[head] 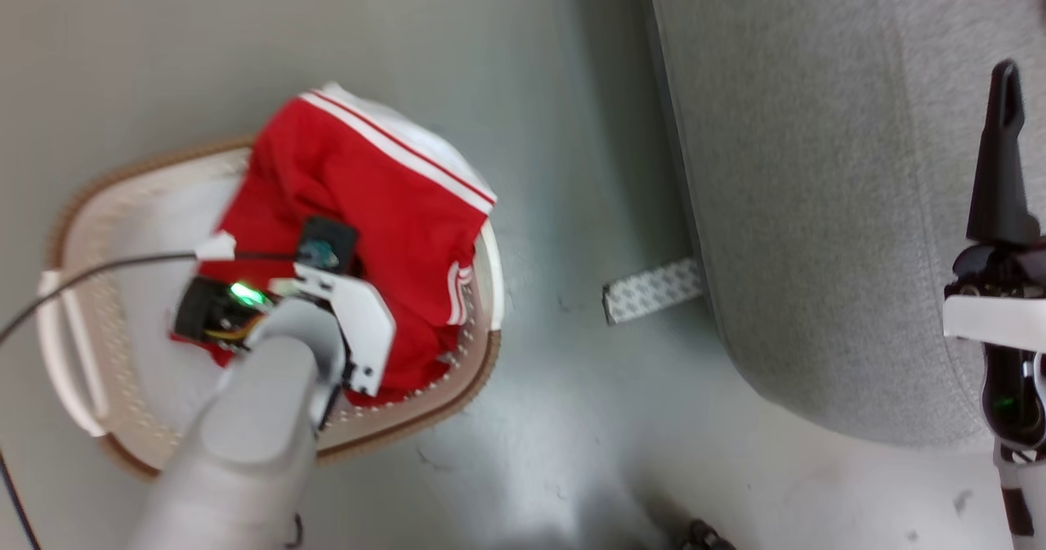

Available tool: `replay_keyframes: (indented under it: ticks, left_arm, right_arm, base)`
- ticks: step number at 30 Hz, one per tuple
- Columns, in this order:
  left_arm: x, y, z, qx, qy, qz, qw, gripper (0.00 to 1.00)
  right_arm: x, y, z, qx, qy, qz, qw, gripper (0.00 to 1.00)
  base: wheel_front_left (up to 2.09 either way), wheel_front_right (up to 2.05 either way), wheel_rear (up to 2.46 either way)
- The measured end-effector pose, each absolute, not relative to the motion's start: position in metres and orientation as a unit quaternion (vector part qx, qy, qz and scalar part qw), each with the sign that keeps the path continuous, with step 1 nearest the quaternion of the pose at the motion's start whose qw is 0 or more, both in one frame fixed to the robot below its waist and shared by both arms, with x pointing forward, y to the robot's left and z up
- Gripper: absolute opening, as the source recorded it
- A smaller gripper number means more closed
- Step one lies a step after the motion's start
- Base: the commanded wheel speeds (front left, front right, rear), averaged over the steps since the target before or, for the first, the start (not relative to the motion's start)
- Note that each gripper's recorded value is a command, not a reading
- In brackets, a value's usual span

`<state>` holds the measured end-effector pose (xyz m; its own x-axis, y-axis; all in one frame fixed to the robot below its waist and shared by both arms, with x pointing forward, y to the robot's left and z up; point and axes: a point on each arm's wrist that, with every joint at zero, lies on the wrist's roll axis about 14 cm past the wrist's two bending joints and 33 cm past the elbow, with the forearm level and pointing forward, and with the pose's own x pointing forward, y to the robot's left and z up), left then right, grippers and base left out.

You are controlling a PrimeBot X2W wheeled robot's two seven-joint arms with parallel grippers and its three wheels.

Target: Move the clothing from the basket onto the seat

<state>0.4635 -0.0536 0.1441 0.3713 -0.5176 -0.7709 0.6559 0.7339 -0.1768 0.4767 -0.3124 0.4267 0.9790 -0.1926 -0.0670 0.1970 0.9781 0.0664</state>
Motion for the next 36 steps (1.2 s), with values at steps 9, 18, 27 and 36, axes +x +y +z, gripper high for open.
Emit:
replay_keyframes:
  ticks: [9,18,27,36]
  left_arm:
    - [0.461,-0.057,0.226,0.024,0.362,-0.347,0.865,0.0]
    - [0.468,-0.038,0.313,0.002,0.273,-0.319,0.908,0.0]
    - [0.465,-0.025,0.399,-0.019,0.175,-0.294,0.939,0.0]
    - [0.448,-0.012,0.493,-0.036,0.063,-0.273,0.959,0.0]
  right_arm:
    - [0.451,-0.305,0.454,0.059,0.009,-0.098,0.993,1.0]
    - [0.432,-0.287,0.486,0.085,-0.024,-0.074,0.993,1.0]
    - [0.408,-0.269,0.51,0.097,-0.049,-0.048,0.993,1.0]
    - [0.371,-0.255,0.515,0.089,-0.048,-0.025,0.995,1.0]
  base:
    - [0.0,0.0,0.0]
    - [0.0,0.0,0.0]
    - [0.0,0.0,0.0]
    - [0.0,0.0,0.0]
